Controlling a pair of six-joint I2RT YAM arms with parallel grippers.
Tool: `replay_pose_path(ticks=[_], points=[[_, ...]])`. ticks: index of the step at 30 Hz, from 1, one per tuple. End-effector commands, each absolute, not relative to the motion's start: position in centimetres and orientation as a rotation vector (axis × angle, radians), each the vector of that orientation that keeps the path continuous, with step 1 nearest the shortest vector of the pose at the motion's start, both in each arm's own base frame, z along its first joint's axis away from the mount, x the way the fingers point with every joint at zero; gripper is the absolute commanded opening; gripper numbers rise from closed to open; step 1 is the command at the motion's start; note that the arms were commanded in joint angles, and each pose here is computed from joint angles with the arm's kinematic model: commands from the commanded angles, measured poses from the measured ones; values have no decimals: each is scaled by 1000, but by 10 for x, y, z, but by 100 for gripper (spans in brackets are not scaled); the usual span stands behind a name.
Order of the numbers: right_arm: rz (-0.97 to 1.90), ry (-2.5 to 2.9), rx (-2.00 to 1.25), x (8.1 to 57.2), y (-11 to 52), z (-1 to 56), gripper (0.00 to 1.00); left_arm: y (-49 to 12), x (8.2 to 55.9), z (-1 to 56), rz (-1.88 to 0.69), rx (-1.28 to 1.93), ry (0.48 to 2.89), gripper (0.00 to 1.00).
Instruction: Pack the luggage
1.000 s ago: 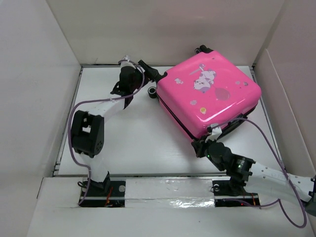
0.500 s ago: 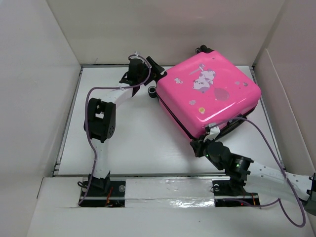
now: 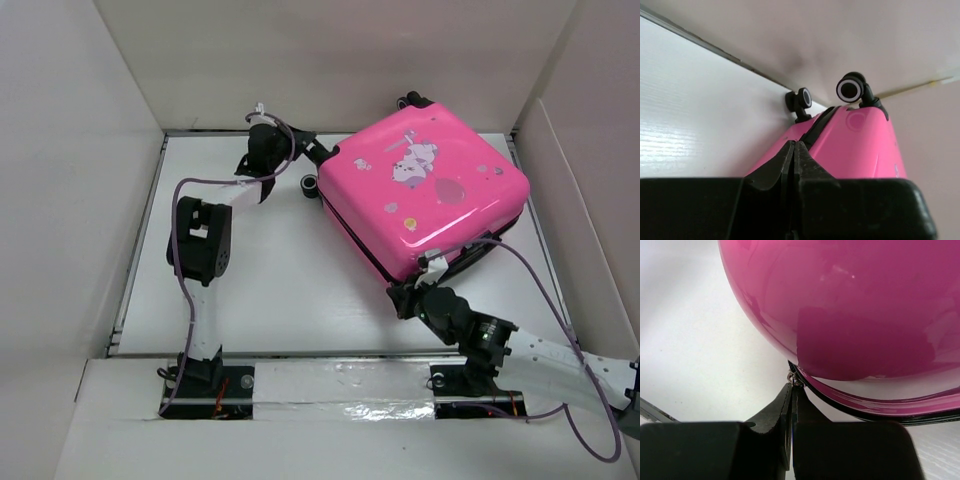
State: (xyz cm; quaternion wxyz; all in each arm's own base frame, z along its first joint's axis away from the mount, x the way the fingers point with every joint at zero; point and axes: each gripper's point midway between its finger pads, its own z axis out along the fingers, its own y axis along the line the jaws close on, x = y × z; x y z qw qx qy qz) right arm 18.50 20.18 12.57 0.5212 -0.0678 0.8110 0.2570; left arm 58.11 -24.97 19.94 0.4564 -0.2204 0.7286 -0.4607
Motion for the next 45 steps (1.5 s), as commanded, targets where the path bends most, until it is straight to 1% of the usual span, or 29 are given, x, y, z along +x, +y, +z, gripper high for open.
replay_pose_path(ticks=[1, 4, 5, 6, 7, 9, 11, 12, 18, 20, 23, 24, 25, 26, 29, 31, 32, 33, 34, 35, 36, 37, 38, 40, 41, 42, 43, 44, 45], points=[[778, 1768, -84, 192, 218, 190, 0, -254, 560, 203, -1223, -497, 1759, 0], [772, 1766, -89, 193, 217, 192, 0, -265, 563, 200, -1243, -459, 1832, 0], [769, 1768, -96, 193, 218, 192, 0, -267, 561, 179, -1226, -478, 1912, 9], [767, 1770, -100, 193, 218, 193, 0, -270, 559, 177, -1202, -458, 1926, 42], [767, 1772, -102, 193, 218, 192, 0, -266, 558, 171, -1174, -473, 1937, 56], [768, 1772, -106, 193, 219, 192, 0, -256, 556, 178, -1113, -485, 1908, 84], [774, 1772, -110, 193, 220, 191, 0, -254, 550, 178, -1109, -476, 1912, 92], [777, 1769, -111, 193, 221, 191, 0, -255, 549, 179, -1112, -466, 1915, 94], [769, 1786, -134, 194, 227, 185, 0, -276, 536, 196, -1167, -439, 1922, 95], [776, 1786, -134, 193, 228, 185, 0, -280, 536, 208, -1231, -454, 1876, 94], [780, 1788, -137, 193, 228, 183, 0, -285, 539, 215, -1329, -516, 1826, 88], [783, 1785, -134, 193, 228, 184, 0, -287, 540, 215, -1357, -532, 1816, 81], [783, 1784, -135, 192, 228, 184, 0, -288, 541, 214, -1382, -550, 1806, 78], [787, 1782, -132, 192, 227, 185, 0, -290, 543, 215, -1431, -588, 1778, 73], [790, 1779, -130, 192, 227, 184, 0, -298, 542, 216, -1511, -613, 1741, 72], [790, 1779, -127, 192, 226, 183, 0, -296, 539, 213, -1546, -668, 1716, 60], [788, 1780, -129, 192, 226, 183, 0, -294, 538, 221, -1568, -664, 1673, 54], [787, 1780, -129, 192, 227, 183, 0, -293, 538, 221, -1582, -684, 1656, 45], [784, 1784, -131, 192, 227, 181, 0, -292, 536, 218, -1618, -731, 1646, 38], [777, 1785, -123, 194, 225, 181, 0, -291, 534, 227, -1658, -723, 1592, 28], [777, 1785, -126, 195, 226, 181, 0, -288, 534, 229, -1674, -746, 1563, 6], [772, 1787, -125, 195, 226, 180, 0, -286, 532, 226, -1688, -763, 1552, 0], [769, 1788, -123, 196, 226, 180, 0, -285, 530, 235, -1722, -757, 1507, 0], [763, 1789, -126, 195, 225, 181, 0, -279, 525, 233, -1720, -767, 1478, 0], [759, 1783, -118, 197, 222, 183, 0, -269, 524, 243, -1708, -753, 1429, 0], [761, 1781, -121, 197, 222, 184, 0, -261, 523, 243, -1689, -753, 1412, 0], [752, 1778, -117, 199, 219, 184, 0, -251, 517, 228, -1652, -780, 1429, 0], [749, 1774, -117, 200, 217, 186, 0, -240, 511, 241, -1640, -750, 1387, 0], [744, 1772, -134, 201, 216, 187, 0, -222, 510, 237, -1572, -754, 1373, 0]])
